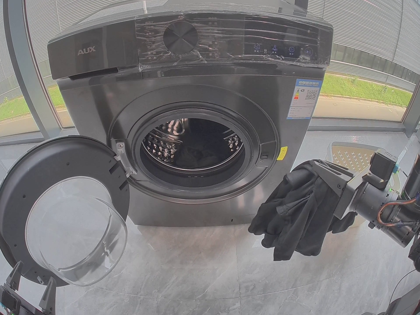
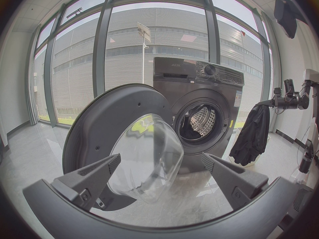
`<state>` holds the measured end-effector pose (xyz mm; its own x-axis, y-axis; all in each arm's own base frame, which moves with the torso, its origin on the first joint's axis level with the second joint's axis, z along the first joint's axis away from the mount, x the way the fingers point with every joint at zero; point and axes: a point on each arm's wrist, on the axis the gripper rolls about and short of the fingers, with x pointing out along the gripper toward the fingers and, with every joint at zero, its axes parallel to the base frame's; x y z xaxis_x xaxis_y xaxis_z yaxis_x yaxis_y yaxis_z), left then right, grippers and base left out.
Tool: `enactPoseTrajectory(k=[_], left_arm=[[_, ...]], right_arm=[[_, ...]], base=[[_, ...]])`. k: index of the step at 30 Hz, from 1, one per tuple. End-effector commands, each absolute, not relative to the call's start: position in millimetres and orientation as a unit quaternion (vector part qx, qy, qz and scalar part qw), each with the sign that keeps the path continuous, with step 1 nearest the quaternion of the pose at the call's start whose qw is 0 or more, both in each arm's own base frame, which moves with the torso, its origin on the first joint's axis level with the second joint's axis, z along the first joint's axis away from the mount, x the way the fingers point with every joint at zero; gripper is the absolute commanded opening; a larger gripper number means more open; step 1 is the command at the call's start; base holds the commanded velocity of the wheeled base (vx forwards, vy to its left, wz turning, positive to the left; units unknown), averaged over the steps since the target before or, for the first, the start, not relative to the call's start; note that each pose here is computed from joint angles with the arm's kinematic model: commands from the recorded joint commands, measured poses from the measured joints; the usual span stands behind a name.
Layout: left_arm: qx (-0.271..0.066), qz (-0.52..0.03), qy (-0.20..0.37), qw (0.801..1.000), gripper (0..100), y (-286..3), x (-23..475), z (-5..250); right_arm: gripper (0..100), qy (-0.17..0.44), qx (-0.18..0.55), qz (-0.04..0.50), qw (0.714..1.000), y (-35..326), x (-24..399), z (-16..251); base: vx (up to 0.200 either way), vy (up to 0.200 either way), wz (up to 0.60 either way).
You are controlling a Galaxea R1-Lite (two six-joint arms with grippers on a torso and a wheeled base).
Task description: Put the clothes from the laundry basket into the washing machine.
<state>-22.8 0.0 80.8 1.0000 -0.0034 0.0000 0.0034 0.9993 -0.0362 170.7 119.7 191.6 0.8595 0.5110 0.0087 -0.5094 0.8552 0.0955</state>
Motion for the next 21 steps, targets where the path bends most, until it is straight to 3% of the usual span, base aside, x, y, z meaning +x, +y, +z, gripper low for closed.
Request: enactPoseTrajectory(k=[1, 5, 11, 21], left_arm=[[-0.018, -0.002, -0.001, 1.0, 100, 0.0, -22.9, 75.9], [0.004, -0.002, -0.001, 1.0, 100, -0.1, -22.9, 75.9], [0.009, -0.006, -0.001, 1.0, 100, -0.3, -22.8, 75.6], [0.026, -0.024, -0.004, 0.999, 100, -1.1, -22.9, 76.5]], right_arm=[[0, 0.013, 0.046, 0.266, 0.963, 120.3, 170.2, 188.9], [0, 0.032, 0.039, 0.284, 0.958, 126.8, 165.5, 179.5], [0, 0.039, 0.038, 0.321, 0.946, 146.0, 167.4, 177.0], [0, -0.027, 0.066, 0.35, 0.934, 194.7, 197.0, 179.8]], base=[[0.0, 0.0, 0.0], [0.0, 0.0, 0.0], [0.0, 0.0, 0.0], [0.0, 0.0, 0.0]])
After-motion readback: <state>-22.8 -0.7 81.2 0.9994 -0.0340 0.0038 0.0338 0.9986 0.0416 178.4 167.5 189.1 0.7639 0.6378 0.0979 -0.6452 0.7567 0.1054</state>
